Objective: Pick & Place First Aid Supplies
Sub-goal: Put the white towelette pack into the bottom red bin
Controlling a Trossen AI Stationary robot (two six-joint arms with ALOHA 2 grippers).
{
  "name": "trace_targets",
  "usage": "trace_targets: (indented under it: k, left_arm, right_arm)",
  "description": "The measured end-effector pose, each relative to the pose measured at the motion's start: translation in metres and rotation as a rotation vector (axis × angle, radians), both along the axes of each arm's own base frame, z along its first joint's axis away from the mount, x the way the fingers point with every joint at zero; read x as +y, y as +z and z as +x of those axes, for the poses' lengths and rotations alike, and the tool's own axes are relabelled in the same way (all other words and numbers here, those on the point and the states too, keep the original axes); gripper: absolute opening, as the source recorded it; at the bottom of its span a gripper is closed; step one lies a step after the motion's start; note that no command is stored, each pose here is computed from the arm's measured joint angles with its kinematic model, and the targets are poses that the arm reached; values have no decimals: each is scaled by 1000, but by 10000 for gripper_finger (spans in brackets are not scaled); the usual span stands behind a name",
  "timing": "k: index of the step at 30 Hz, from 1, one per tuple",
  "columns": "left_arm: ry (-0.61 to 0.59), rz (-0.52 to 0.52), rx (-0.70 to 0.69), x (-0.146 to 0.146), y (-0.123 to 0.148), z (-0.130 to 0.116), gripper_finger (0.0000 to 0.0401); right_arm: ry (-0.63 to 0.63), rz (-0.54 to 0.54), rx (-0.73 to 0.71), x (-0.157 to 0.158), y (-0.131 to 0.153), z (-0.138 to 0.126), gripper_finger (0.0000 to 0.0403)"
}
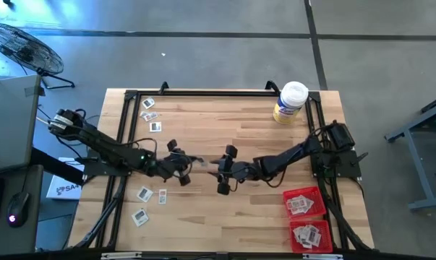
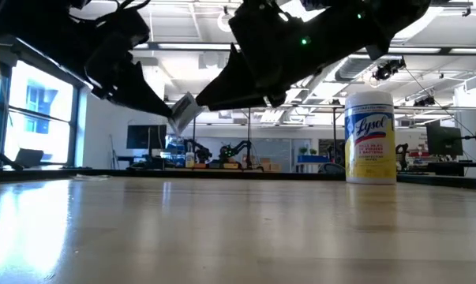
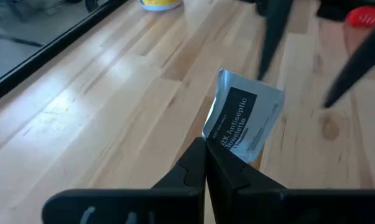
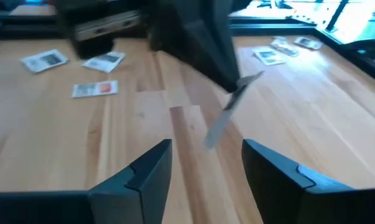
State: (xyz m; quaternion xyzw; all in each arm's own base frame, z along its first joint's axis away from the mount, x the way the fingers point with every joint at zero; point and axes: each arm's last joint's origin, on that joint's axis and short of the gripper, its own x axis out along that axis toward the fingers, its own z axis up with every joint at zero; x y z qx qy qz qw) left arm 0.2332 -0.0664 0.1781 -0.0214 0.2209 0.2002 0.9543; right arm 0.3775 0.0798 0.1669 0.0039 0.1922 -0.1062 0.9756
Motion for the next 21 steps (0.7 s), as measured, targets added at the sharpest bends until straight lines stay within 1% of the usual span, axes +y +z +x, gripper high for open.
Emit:
trace_targets:
  k: [4, 7, 10, 13, 17, 21]
  left_arm:
    - [-4, -14, -42, -1, 2, 2, 0]
    - [-1, -11, -41, -1, 2, 2, 0]
    - [7, -8, -46, 0, 2, 2, 0]
    - [8, -9, -51, 0, 3, 2, 0]
    - [9, -31, -91, -1, 6, 4, 0]
    - [14, -63, -112, -2, 7, 4, 0]
  right_arm:
    - [-32, 17, -9, -9, 0, 2, 188]
    - [-63, 63, -46, -18, 3, 5, 186]
    - [-61, 117, -58, -27, 3, 7, 181]
    - [-57, 144, -59, -32, 3, 8, 169]
    - [-28, 171, -56, -35, 3, 9, 132]
    - [-11, 186, -55, -35, 3, 9, 70]
